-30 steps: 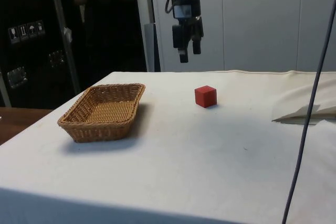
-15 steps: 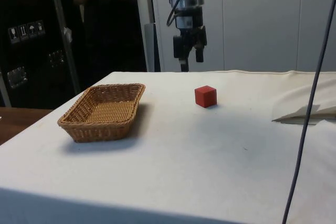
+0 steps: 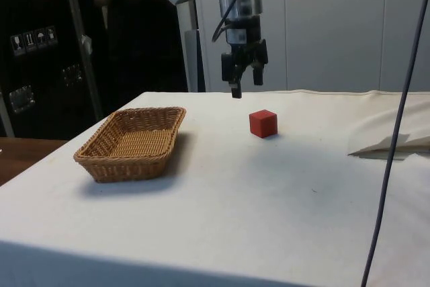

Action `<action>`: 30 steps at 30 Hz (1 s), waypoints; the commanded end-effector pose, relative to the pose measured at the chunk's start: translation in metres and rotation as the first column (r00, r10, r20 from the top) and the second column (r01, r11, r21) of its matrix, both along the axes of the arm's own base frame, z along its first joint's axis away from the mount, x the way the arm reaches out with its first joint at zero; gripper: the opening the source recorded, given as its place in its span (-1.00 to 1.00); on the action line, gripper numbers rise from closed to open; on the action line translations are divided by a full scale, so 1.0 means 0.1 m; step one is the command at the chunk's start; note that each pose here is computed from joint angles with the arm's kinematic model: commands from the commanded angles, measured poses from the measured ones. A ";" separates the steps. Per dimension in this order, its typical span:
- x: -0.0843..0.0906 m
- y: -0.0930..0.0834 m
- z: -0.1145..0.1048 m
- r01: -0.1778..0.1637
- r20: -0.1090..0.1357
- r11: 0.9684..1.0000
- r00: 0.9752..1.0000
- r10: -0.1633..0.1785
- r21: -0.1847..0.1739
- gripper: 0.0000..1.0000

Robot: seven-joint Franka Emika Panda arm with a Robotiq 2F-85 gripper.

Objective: Pick up the cube and place it into the basket.

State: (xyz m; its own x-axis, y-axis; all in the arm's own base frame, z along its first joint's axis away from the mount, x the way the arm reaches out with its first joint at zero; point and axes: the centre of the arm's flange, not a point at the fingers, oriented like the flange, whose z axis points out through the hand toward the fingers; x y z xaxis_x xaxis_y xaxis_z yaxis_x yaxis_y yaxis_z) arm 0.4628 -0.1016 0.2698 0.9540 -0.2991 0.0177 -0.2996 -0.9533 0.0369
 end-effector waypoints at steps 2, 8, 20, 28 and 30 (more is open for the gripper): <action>0.00 -0.02 -0.04 0.022 0.008 1.000 1.000 -0.022 -0.011 1.00; -0.01 -0.02 -0.09 0.045 0.010 0.999 0.999 -0.045 -0.016 1.00; -0.05 -0.06 -0.24 0.102 0.022 0.994 0.995 -0.102 -0.032 1.00; -0.08 -0.07 -0.36 0.140 0.030 0.989 0.990 -0.139 -0.043 1.00; -0.09 -0.09 -0.40 0.155 0.034 0.987 0.988 -0.154 -0.048 1.00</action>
State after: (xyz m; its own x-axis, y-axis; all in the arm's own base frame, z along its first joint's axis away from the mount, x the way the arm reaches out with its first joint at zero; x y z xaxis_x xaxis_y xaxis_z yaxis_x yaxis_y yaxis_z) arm 0.4537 -0.1079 0.2322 0.9000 -0.4333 0.0487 -0.4357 -0.8976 0.0667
